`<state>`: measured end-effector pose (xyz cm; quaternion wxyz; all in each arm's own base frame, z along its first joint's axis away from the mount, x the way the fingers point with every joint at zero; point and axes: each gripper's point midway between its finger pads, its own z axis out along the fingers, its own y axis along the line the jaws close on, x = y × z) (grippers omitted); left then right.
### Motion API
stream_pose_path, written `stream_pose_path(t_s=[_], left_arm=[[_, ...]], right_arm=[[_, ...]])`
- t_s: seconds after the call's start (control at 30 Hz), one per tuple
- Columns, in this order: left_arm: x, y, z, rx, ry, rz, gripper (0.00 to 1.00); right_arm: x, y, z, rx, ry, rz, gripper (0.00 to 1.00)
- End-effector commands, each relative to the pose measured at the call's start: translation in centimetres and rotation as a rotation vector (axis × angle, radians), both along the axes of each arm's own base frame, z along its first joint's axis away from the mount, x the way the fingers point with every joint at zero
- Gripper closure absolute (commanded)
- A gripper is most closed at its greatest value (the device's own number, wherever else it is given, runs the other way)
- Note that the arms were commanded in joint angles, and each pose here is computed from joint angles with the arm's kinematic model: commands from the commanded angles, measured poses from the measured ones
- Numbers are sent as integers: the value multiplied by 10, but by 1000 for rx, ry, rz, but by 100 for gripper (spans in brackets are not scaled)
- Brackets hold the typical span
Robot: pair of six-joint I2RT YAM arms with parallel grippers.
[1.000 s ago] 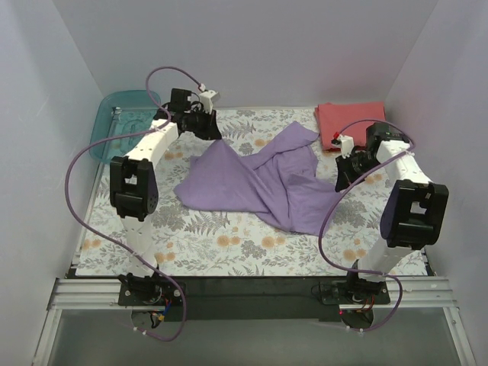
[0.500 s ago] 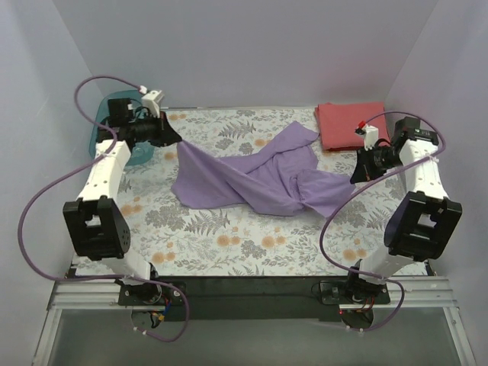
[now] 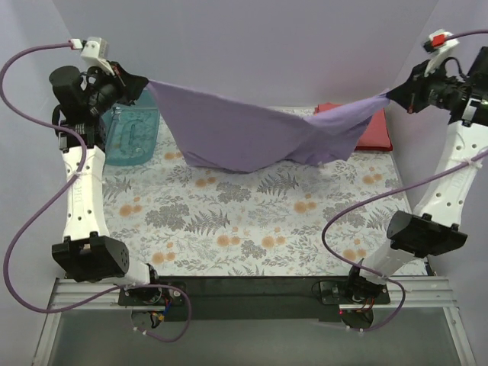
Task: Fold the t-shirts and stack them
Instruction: Flatten the tshirt out
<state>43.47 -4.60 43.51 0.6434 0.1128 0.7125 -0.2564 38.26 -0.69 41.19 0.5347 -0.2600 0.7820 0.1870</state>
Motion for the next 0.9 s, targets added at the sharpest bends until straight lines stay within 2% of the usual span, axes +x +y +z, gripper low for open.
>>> stream_pose_path(t_s=[0.0,0.03,0.07,0.1,0.13,0.17,0.23,0.3,0.37,0.53,0.73,0.8,0.87], left_arm=[[-49,16,107,-11,-307,156,100],[-61,19,120,-14,-354,189,100],[-64,28,121,-22,-374,249,100],[-89,29,146,-24,-468,284,100],[-97,32,154,-29,-500,313,100],[-104,36,160,-33,-525,340,100],[-125,46,180,-52,-594,419,100],[-138,51,195,-62,-650,459,100],[-144,48,204,-59,-679,450,100],[-132,41,203,-52,-659,397,100],[-80,39,174,-22,-567,332,100],[-48,36,152,-33,-503,279,100],[-35,24,145,-47,-491,184,100]], right_arm=[[-26,1,69,70,-160,-36,99],[-41,3,104,20,-305,-48,99],[-49,0,114,15,-344,-83,99],[-51,-3,113,14,-365,-111,99],[-77,3,134,8,-441,-174,99],[-85,3,161,-26,-579,-203,99],[-116,3,176,-23,-693,-317,99],[-143,8,206,-42,-844,-356,99],[-149,8,219,-21,-872,-380,99],[-119,-3,222,23,-791,-372,99],[-75,-8,208,93,-709,-282,99],[-51,-15,198,136,-654,-269,99],[-34,-17,191,165,-621,-247,99]])
